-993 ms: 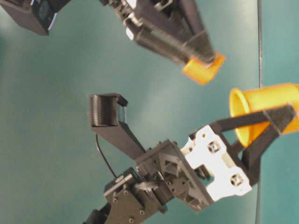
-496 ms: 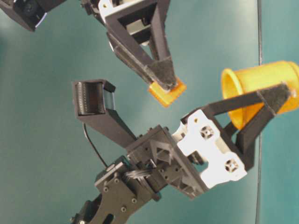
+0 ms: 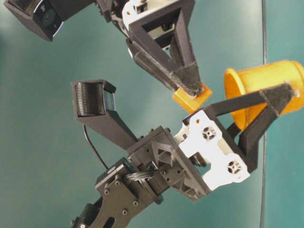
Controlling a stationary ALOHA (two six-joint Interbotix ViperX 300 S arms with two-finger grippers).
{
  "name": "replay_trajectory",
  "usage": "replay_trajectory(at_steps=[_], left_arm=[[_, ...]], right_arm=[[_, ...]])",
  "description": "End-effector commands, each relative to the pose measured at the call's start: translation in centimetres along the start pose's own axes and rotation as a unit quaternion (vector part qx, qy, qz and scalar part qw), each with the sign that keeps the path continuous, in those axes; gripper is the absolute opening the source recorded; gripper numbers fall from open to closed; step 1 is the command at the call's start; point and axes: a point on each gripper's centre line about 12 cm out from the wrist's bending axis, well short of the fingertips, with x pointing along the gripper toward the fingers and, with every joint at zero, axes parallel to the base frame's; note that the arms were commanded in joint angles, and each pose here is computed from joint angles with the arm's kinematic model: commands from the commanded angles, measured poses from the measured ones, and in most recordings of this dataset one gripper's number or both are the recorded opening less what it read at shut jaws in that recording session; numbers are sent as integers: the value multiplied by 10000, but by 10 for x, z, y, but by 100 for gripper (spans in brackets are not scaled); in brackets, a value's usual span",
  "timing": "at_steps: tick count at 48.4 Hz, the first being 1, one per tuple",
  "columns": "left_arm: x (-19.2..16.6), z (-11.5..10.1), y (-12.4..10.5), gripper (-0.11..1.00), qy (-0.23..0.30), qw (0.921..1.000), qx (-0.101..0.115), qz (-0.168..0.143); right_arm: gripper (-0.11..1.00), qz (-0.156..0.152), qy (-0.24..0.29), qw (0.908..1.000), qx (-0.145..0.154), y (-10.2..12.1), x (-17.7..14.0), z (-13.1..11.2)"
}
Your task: Hold the block with right arm and the cup with left arm, then put the block into the cup.
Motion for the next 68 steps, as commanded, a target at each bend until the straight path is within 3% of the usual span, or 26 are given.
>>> replay_trajectory(at_steps=[1, 16, 31, 68], left_arm=[[-9, 15, -1, 69, -237, 9997, -7, -23], [-8, 15, -2, 69, -244, 9997, -7, -26], [-8, 16, -2, 69, -259, 9997, -9, -35], [-8, 16, -2, 69, -251, 9997, -22, -30]], right_arm=[[40, -10, -200, 9998, -14, -2, -3, 13], [41, -12, -210, 9998, 62, -2, -3, 13], [57, -19, -197, 9998, 77, -2, -3, 12], [57, -24, -182, 9998, 70, -2, -3, 12]])
